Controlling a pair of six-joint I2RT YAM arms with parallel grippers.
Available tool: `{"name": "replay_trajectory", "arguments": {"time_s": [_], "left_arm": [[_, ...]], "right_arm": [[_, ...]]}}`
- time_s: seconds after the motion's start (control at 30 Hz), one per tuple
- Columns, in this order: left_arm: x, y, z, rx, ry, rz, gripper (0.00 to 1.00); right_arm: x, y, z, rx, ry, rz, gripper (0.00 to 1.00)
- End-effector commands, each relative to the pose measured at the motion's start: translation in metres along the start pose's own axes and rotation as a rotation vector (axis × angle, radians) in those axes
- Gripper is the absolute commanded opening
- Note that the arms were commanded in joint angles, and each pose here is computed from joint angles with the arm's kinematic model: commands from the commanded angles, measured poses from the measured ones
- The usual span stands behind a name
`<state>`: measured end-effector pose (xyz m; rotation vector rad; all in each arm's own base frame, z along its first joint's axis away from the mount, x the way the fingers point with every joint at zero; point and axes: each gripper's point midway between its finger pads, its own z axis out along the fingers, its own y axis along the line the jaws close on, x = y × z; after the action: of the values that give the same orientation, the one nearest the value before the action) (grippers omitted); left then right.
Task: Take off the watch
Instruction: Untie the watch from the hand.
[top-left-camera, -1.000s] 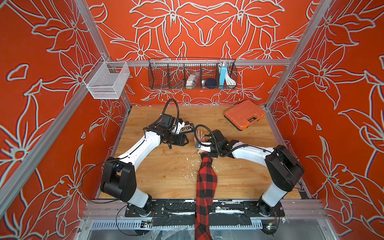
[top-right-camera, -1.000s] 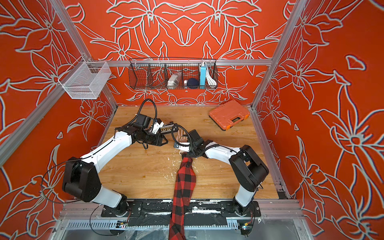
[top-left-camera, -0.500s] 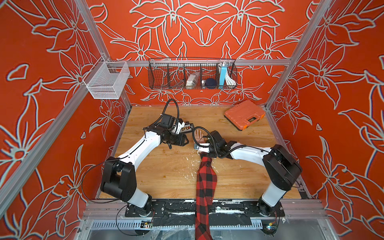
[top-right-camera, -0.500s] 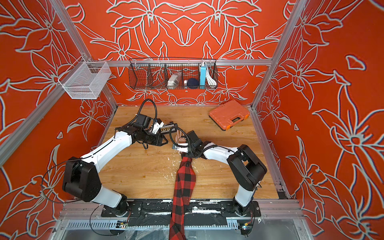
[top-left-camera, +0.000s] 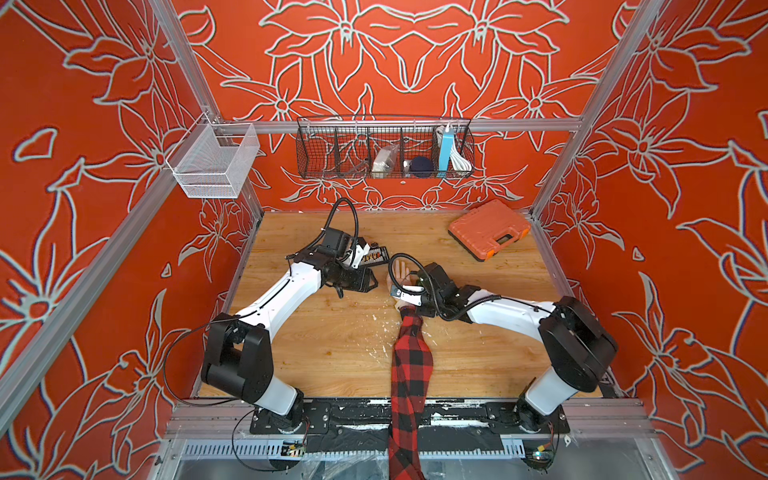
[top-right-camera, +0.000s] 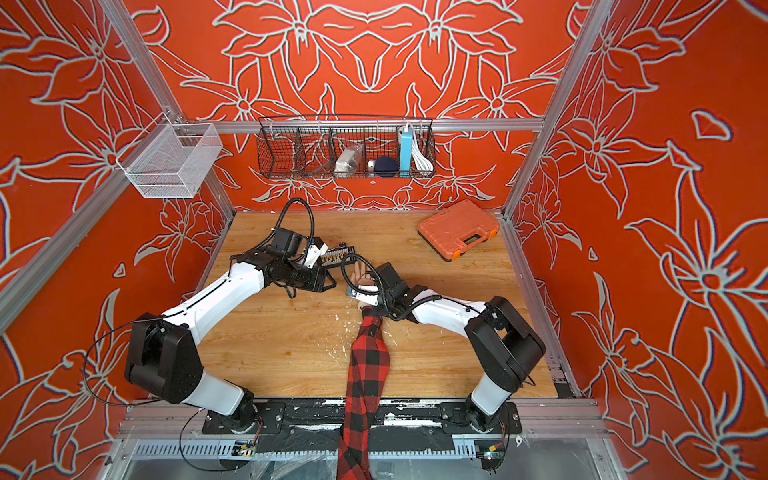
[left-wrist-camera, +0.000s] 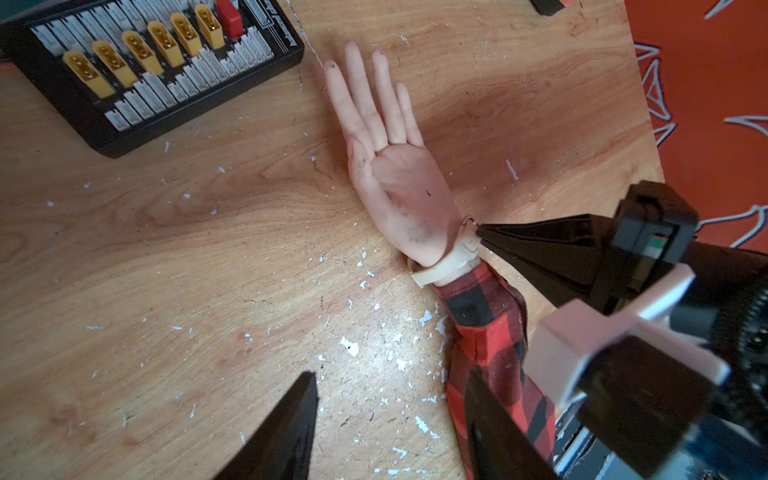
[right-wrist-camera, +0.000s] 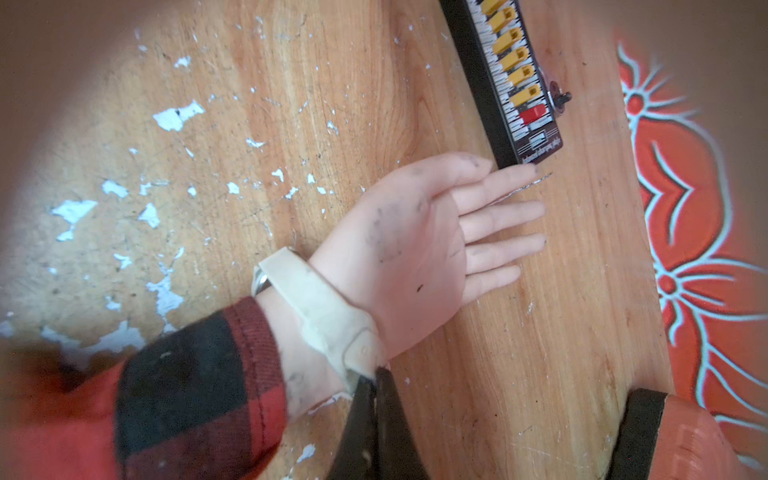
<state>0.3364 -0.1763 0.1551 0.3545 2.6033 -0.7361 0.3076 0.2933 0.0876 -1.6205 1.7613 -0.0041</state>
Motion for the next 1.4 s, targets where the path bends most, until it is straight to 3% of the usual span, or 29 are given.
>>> {"name": "replay_trajectory", "arguments": {"time_s": [0.0,0.47,0.67,0.73,0.83,1.07,1.37], "left_arm": [[-0.004,-0.003,-0.001,0.019,0.0,0.005,0.57],[-0.001,-0.015,-0.003,0.087,-0.011,-0.016,0.57],[0.002,-0.058,-0.006,0.306,-0.015,-0.124,0.57],[0.001,-0.077,-0.005,0.427,-0.025,-0.201,0.57],[0.0,-0.088,0.002,0.511,-0.014,-0.319,0.57],[-0.003,-0.091,0.027,0.537,0.028,-0.538,0.55],[0.01,-0.07,0.062,0.414,0.073,-0.689,0.44]], "right_arm": [[-0.025,-0.016,-0.025,0.063,-0.109,0.095,0.0],[-0.037,-0.015,-0.046,0.055,-0.227,0.303,0.0],[-0.038,-0.012,-0.046,0.049,-0.256,0.367,0.0],[-0.038,-0.012,-0.045,0.051,-0.264,0.376,0.0],[-0.038,-0.011,-0.044,0.048,-0.271,0.381,0.0],[-0.041,-0.009,-0.046,0.04,-0.297,0.376,0.0],[-0.045,-0.009,-0.048,0.036,-0.322,0.384,0.0]]}}
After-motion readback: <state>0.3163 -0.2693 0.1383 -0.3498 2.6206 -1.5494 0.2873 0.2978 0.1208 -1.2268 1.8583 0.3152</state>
